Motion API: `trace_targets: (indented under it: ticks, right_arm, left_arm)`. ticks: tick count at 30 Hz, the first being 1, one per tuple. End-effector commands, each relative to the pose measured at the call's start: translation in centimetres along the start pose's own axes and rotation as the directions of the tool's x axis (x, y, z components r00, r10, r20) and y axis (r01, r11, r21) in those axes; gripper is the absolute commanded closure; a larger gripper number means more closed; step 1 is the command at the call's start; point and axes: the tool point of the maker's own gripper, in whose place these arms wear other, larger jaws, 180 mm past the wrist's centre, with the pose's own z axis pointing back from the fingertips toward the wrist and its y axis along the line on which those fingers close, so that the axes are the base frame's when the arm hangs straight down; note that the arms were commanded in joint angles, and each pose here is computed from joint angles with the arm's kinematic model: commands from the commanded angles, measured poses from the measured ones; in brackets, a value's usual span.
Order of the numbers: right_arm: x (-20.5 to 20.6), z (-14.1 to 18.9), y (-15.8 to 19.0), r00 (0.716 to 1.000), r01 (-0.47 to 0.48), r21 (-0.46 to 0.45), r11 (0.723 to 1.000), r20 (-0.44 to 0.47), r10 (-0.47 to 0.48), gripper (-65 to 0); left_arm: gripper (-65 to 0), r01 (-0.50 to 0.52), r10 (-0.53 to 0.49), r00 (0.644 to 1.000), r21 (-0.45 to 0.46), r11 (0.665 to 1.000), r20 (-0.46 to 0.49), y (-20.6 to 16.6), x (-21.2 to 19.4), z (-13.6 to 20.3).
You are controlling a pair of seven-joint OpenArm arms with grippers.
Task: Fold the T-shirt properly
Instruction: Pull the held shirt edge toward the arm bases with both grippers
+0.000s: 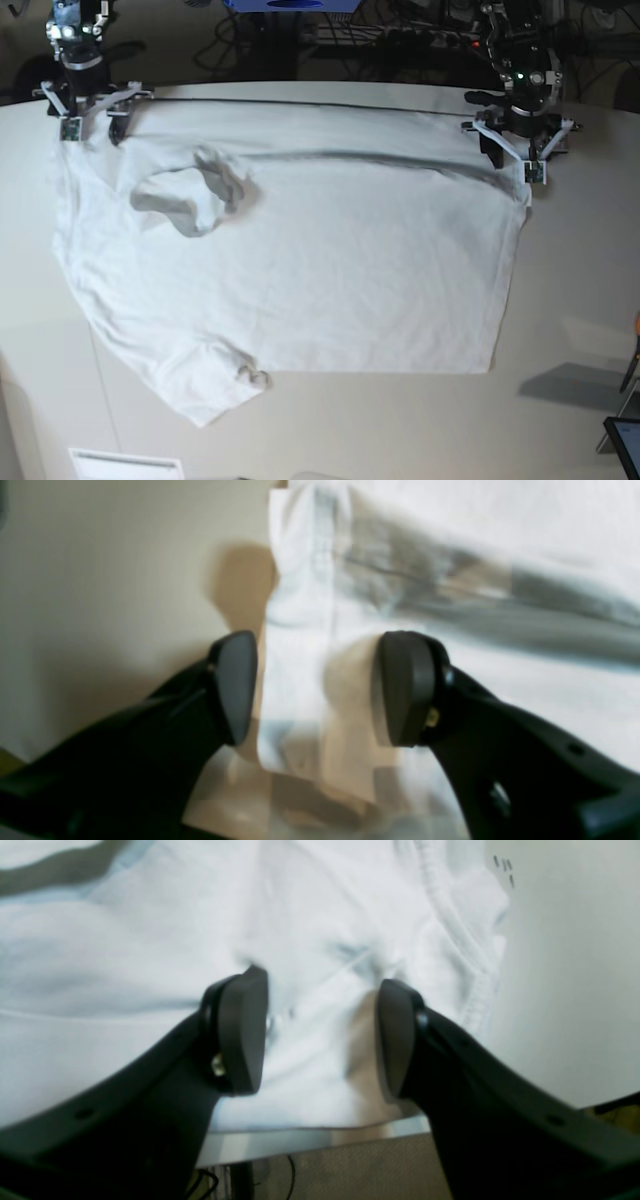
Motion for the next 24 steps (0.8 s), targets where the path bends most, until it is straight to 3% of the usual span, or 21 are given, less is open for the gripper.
trace_targets:
  ticks: [1,8,11,16,24]
  right_arm:
    - [-4.2,0.6,-2.7,0.981,-0.036,-0.097,0.995,-0.192,0.017,-32.9]
    - [-4.1,0.7,-3.4,0.982,-0.035,-0.115,0.993,-0.19,0.012,-32.9]
    - [-3.7,0.6,-3.4,0.984,-0.033,-0.115,0.993,-0.179,0.012,-32.9]
    - [0.5,1.0,-2.2,0.999,-0.021,-0.088,0.996,-0.044,0.017,-32.9]
    - [6.3,1.8,-1.0,0.994,-0.003,-0.061,0.998,0.111,0.01,-32.9]
  left_arm:
    - [-38.6,0.021,-0.02,0.998,0.011,1.0,-0.058,0.3,-1.5,0.4]
    - [-38.6,0.025,-0.024,0.997,0.013,1.0,-0.069,0.4,-2.0,0.8]
    - [-38.6,0.025,-0.025,0.999,0.026,0.999,-0.029,0.8,-0.6,1.4]
    - [-38.6,0.032,-0.036,0.996,0.046,0.998,0.076,1.1,3.1,3.0]
    - [-38.6,0.011,-0.017,0.995,0.066,0.998,0.097,1.9,3.8,3.3]
